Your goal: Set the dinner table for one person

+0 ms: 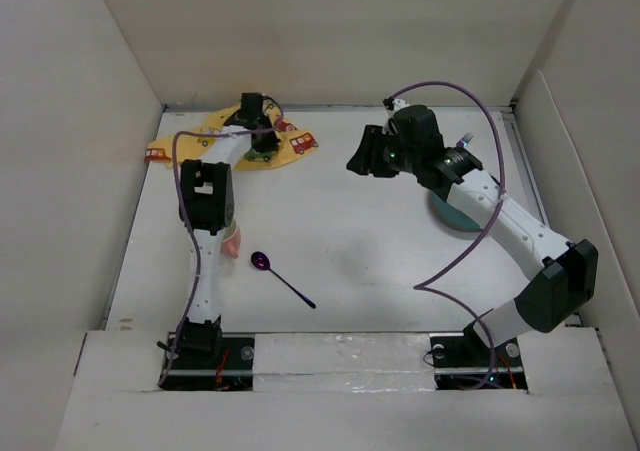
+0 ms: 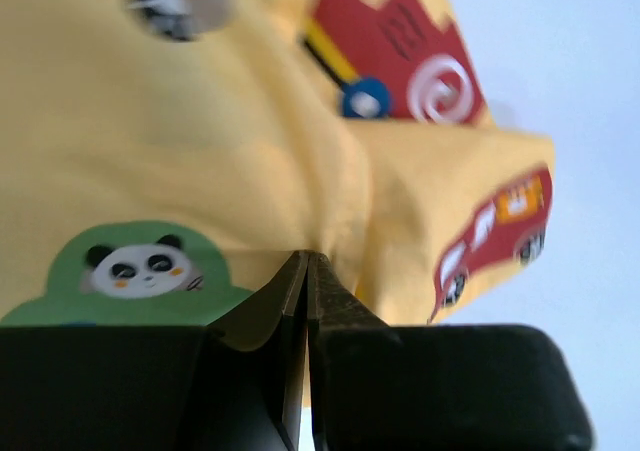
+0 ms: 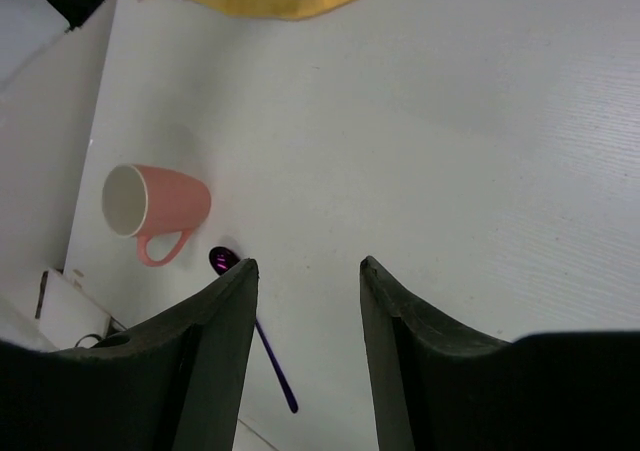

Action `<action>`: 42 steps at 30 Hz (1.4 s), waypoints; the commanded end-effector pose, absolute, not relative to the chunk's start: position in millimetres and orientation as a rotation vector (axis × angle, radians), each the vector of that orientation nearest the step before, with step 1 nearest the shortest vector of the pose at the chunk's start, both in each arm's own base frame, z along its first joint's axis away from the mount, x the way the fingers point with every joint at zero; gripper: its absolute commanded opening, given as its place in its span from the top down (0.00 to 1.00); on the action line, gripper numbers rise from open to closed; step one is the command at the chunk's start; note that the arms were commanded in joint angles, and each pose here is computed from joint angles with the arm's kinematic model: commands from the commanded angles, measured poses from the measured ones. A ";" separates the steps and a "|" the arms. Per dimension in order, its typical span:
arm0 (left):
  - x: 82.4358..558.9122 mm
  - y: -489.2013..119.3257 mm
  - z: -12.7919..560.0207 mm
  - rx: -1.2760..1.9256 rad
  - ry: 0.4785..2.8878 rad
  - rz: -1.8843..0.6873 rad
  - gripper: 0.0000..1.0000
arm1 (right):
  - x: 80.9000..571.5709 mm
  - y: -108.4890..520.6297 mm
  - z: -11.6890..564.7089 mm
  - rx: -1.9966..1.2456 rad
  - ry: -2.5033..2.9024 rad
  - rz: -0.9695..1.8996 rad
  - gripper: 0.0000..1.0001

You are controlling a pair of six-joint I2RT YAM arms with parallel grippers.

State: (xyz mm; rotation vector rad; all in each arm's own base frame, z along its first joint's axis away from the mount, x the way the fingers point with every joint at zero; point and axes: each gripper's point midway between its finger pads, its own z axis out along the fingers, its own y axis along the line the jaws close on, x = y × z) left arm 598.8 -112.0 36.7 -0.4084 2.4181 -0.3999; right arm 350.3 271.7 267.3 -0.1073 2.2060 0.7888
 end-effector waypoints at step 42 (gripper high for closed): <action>457.6 6.5 88.1 -0.869 2.298 -0.372 0.38 | 473.8 133.5 39.9 0.703 2.601 0.120 0.54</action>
